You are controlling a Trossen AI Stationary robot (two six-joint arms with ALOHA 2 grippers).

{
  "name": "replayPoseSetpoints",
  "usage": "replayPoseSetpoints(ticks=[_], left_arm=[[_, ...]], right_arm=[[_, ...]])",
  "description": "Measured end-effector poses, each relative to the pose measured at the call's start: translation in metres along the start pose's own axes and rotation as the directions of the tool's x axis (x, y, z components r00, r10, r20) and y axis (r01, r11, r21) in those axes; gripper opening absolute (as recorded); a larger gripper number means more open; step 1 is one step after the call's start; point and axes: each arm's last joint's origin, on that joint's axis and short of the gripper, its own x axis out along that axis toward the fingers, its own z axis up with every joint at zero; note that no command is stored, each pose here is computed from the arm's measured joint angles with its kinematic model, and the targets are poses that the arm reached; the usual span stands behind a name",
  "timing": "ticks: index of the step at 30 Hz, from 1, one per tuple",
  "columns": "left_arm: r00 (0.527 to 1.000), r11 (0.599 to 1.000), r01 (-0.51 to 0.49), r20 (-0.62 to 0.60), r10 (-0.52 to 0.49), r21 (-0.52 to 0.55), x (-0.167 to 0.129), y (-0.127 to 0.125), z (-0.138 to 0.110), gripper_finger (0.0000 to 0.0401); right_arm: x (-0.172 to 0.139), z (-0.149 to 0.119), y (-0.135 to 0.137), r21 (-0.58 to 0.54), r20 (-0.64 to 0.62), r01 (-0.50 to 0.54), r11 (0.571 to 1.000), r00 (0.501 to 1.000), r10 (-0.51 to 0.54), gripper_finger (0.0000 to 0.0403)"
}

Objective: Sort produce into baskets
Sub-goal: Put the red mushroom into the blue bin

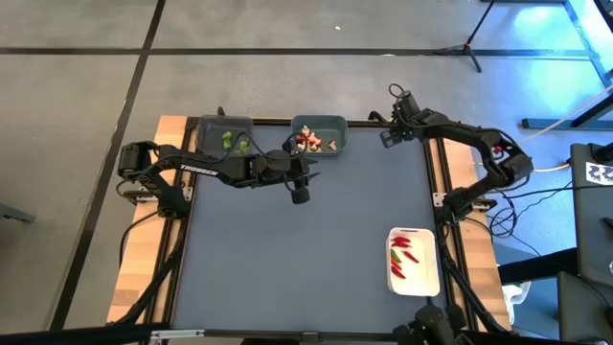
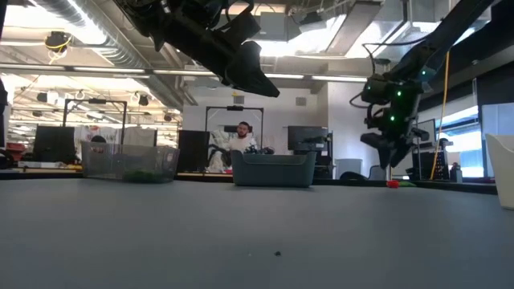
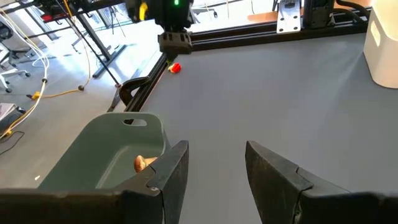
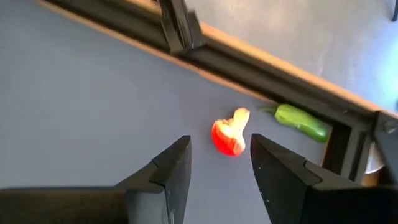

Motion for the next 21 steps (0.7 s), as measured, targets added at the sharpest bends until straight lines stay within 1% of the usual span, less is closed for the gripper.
replayPoseSetpoints(ticks=[4,8,11,15,21], left_arm=[[1.000,1.000,0.000,0.000,0.000,0.000,0.000,0.000,0.000,0.0155],[1.000,1.000,0.000,0.000,0.000,0.000,0.000,0.000,0.000,0.0155],[1.000,1.000,0.000,0.000,0.000,0.000,0.000,0.000,0.000,0.0155],[1.000,1.000,-0.001,0.003,0.001,0.003,0.000,0.000,0.000,0.0155],[1.000,1.000,-0.001,0.005,0.001,0.003,0.000,0.000,0.000,0.0155]], right_arm=[[0.016,-0.003,0.002,-0.026,-0.043,0.008,1.000,0.999,-0.009,0.0165],[0.027,-0.002,0.003,-0.032,-0.041,0.044,0.999,0.998,-0.045,0.0165],[0.032,-0.003,0.003,-0.058,-0.050,0.071,0.996,0.996,-0.074,0.0165],[0.040,-0.005,0.005,-0.103,-0.069,0.073,0.992,0.994,-0.080,0.0165],[0.052,-0.006,0.005,-0.131,-0.081,0.079,0.988,0.993,-0.091,0.0164]])
